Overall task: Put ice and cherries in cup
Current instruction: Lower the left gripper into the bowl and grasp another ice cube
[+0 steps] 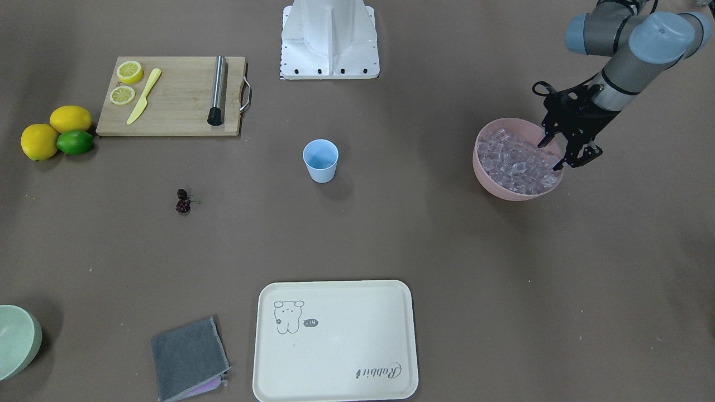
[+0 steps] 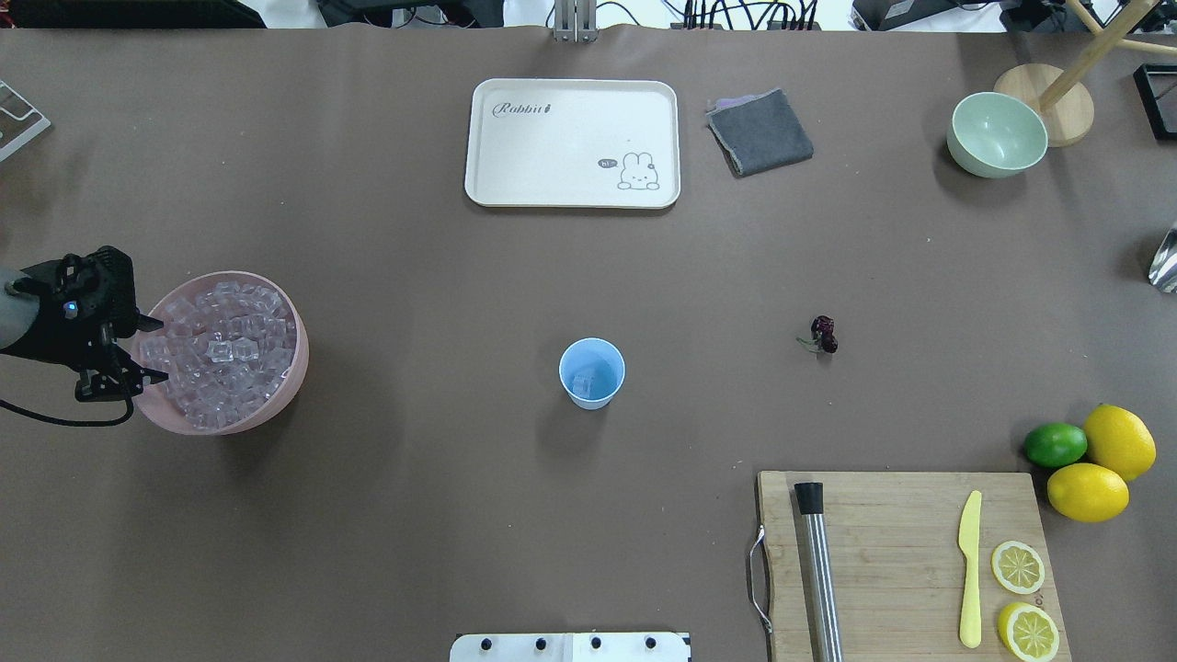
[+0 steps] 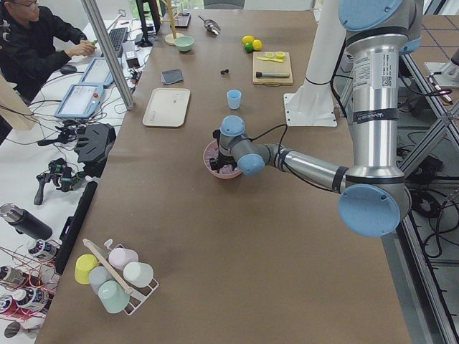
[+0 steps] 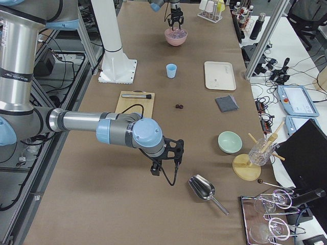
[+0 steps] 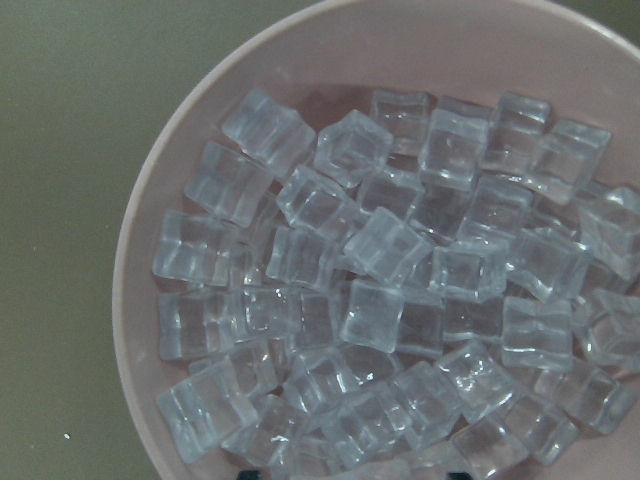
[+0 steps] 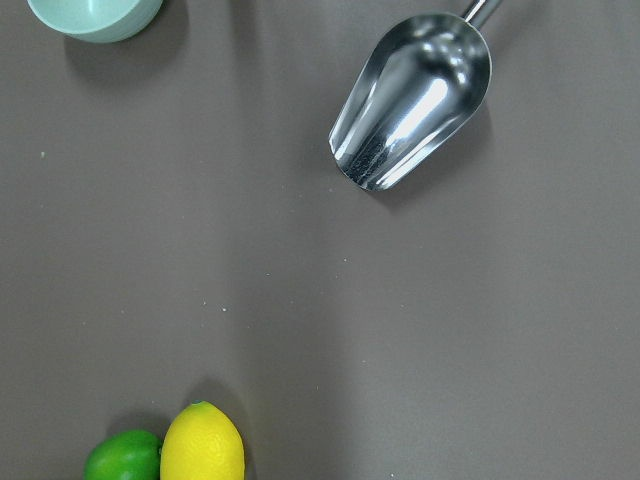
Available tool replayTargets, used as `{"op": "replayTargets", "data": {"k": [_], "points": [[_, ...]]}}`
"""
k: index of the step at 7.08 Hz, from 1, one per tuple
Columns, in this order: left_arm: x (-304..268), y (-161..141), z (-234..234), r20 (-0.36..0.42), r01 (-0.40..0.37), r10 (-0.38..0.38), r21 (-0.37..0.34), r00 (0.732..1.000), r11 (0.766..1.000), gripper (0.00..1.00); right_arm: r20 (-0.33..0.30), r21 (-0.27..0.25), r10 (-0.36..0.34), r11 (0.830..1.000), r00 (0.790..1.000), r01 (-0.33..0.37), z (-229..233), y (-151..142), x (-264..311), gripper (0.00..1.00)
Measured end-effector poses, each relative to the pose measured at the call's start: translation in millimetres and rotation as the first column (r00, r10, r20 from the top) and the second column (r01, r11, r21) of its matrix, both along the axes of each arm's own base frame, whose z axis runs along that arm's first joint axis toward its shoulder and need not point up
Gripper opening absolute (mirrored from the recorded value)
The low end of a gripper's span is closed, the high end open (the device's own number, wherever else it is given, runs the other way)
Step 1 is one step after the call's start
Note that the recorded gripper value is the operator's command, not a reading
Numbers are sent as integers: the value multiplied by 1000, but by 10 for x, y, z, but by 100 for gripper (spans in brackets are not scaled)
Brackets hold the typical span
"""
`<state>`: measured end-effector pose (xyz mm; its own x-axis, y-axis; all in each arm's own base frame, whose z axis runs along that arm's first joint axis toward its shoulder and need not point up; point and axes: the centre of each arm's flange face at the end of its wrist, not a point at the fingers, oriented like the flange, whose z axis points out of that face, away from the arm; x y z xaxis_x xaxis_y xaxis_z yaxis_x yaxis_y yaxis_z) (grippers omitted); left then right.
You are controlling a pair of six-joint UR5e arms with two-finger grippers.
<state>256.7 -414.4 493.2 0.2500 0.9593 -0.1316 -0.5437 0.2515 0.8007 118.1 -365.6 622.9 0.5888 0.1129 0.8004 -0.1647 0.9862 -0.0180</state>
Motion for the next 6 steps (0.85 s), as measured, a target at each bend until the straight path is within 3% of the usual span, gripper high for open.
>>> {"op": "replayTargets", "data": {"k": [4, 5, 6], "points": [[32, 73, 17, -12, -11, 11, 7, 1000, 1000, 69, 2, -14, 0, 1000, 1000, 0, 47, 85, -15, 100], [53, 89, 22, -13, -15, 15, 8, 1000, 1000, 66, 3, -15, 0, 1000, 1000, 0, 52, 91, -16, 100], [74, 101, 31, -12, -19, 19, 8, 1000, 1000, 55, 3, -16, 0, 1000, 1000, 0, 54, 93, -16, 100]]}}
